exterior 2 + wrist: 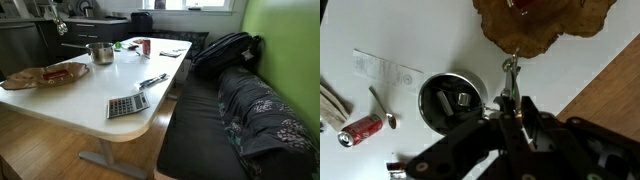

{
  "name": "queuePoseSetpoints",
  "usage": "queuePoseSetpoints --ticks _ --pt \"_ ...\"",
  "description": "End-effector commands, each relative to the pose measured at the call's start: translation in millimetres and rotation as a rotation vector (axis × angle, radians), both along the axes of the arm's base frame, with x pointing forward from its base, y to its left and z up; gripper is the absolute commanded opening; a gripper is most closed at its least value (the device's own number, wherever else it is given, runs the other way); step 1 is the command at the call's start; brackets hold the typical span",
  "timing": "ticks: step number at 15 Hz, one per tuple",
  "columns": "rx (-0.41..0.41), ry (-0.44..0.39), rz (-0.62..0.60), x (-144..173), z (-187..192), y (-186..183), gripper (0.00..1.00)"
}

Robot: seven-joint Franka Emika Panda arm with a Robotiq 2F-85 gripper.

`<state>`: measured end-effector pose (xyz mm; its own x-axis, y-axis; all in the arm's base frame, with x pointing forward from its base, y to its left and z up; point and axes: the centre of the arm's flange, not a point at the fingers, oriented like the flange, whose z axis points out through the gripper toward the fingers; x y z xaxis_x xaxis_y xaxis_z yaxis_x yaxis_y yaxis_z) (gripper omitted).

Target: Move the measuring spoon from the pot to the brown object

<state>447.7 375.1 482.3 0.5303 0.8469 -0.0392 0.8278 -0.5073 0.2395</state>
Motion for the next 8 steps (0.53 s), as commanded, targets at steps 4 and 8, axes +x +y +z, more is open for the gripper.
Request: queuePoseSetpoints --ticks 4,8 --pt "-0.038 0.013 -0.038 -3.1 -6.9 -11.7 0.04" --pt "-0.097 0.191 -0.144 -22.8 -30.7 -59.3 0.04"
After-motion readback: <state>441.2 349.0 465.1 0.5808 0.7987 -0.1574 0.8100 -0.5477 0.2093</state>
